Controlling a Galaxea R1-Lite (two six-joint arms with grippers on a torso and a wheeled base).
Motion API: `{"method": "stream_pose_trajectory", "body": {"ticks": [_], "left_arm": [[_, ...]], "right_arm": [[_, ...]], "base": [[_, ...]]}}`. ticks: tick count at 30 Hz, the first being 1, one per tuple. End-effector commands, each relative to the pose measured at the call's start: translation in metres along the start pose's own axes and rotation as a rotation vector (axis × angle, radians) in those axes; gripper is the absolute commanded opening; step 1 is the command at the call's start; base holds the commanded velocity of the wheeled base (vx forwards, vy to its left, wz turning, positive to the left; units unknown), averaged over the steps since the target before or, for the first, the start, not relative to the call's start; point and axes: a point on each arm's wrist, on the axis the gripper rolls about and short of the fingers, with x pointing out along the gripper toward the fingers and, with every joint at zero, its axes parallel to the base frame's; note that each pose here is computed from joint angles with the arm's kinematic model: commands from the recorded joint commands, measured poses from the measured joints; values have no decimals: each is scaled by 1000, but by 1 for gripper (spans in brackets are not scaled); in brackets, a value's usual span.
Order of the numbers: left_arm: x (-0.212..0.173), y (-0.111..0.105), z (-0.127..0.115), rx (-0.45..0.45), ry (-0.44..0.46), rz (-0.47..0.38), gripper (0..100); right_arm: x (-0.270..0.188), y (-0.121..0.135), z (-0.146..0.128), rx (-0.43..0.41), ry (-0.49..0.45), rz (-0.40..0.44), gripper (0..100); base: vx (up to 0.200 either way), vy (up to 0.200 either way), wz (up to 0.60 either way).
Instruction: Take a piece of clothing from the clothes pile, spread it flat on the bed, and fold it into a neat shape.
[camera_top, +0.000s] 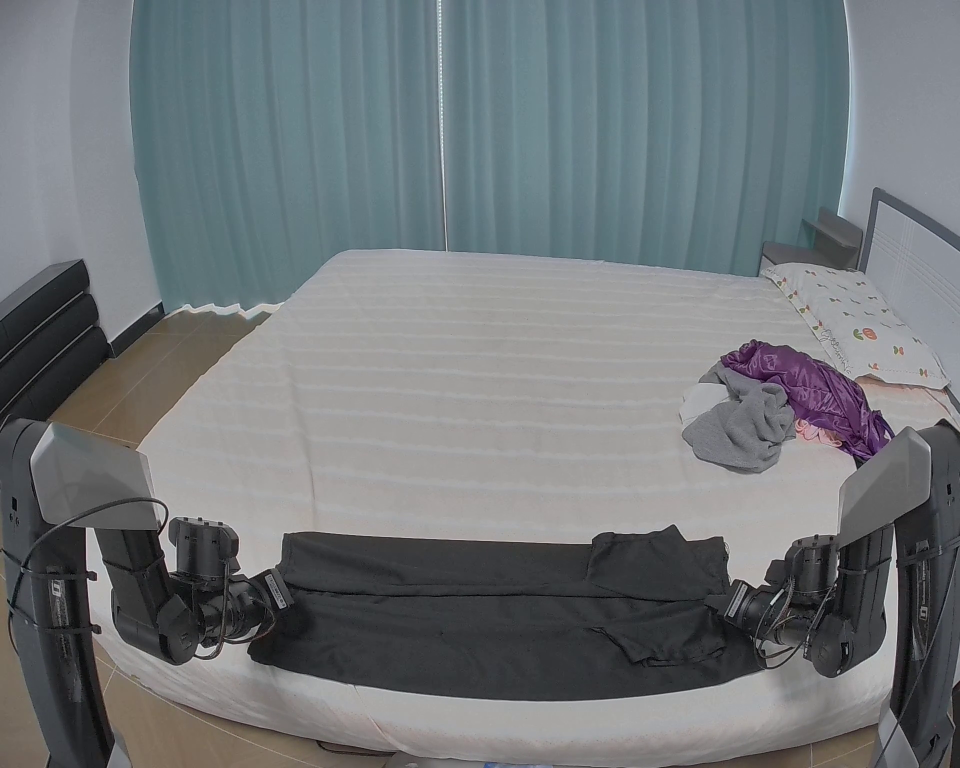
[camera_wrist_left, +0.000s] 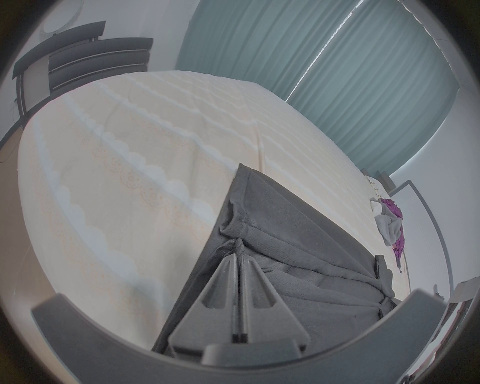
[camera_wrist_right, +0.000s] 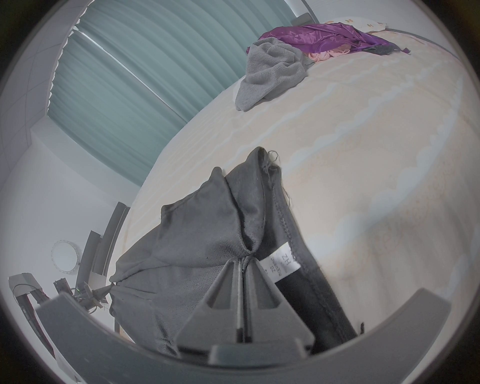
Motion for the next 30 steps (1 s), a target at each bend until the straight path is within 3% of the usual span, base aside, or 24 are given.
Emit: {"method": "stream_pose_trajectory", "body": {"ticks": [1, 16, 17, 18, 24, 30], "left_arm": [[2, 2, 0, -2, -6, 19, 0], [6, 3, -1, -1, -18, 41, 0], [6, 3, -1, -1, -18, 41, 100], [6, 3, -1, -1, -18, 41, 100], [-1, 3, 1, -12, -23, 40, 100], [-20, 3, 12, -38, -62, 18, 100]], "right_arm": [[1, -2, 5, 6, -28, 6, 0], [1, -4, 6, 15, -30, 1, 0], [1, -4, 6, 15, -30, 1, 0], [1, -4, 6, 15, -30, 1, 100], [-10, 2, 15, 28, -65, 19, 100], [-23, 4, 29, 106, -122, 30, 100]], "base": [[0, 0, 0], [0, 0, 0], [0, 0, 0], [0, 0, 0], [0, 0, 0], [0, 0, 0]]}}
